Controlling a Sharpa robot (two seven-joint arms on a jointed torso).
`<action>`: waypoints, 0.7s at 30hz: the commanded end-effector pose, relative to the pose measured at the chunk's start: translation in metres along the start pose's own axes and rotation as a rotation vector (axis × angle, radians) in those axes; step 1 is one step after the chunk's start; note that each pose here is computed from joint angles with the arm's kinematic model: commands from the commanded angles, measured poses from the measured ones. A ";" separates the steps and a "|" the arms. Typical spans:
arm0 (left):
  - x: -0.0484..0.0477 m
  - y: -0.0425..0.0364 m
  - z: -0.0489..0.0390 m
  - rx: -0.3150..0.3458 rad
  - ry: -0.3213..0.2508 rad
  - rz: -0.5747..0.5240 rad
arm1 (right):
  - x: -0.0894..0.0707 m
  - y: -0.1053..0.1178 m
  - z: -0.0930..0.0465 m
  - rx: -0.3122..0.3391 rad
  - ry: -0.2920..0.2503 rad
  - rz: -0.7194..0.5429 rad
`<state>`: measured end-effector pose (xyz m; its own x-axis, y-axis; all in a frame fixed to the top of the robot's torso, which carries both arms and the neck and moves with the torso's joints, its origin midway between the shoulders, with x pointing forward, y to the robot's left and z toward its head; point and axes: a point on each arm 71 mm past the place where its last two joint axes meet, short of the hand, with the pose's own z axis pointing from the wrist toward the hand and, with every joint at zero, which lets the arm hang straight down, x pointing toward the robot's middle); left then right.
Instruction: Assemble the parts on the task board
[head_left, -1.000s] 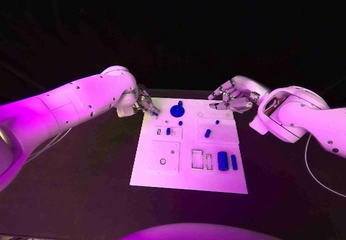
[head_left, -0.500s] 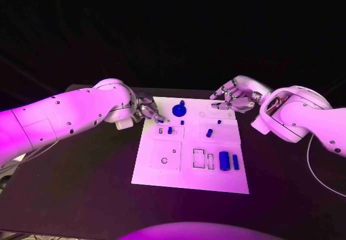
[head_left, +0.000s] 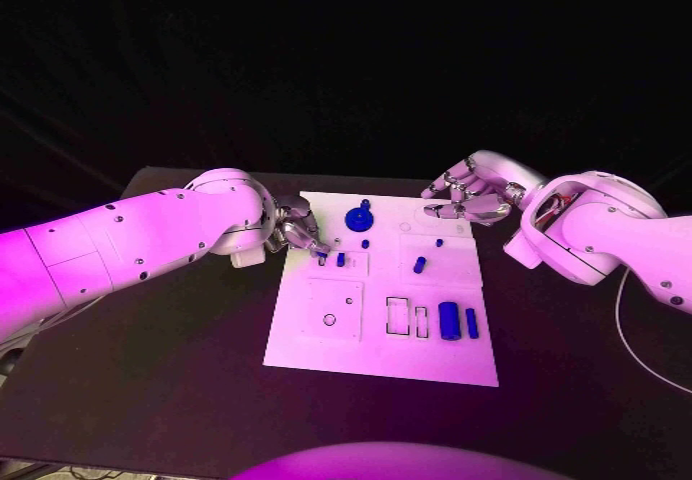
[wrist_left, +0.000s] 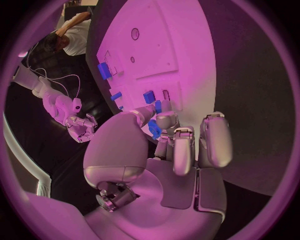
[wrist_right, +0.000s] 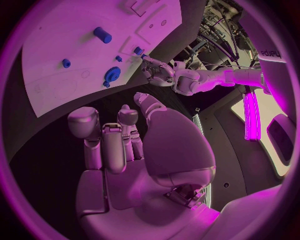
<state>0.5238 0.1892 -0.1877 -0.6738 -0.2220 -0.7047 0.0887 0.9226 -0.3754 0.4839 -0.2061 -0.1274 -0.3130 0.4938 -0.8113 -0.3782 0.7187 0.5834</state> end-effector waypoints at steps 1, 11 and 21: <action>0.0050 -0.0006 0.0023 -0.024 0.027 0.056 | 0.002 0.000 0.000 -0.001 0.014 -0.002; 0.0116 0.0026 0.0049 -0.088 0.070 0.081 | 0.002 0.000 0.000 0.000 0.015 -0.002; 0.0111 0.0038 0.0050 -0.109 0.059 0.087 | 0.002 0.000 0.000 0.000 0.016 -0.002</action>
<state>0.5218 0.1860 -0.1957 -0.6974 -0.1563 -0.6995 0.0774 0.9538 -0.2903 0.4838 -0.2061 -0.1286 -0.3166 0.4923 -0.8108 -0.3767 0.7192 0.5838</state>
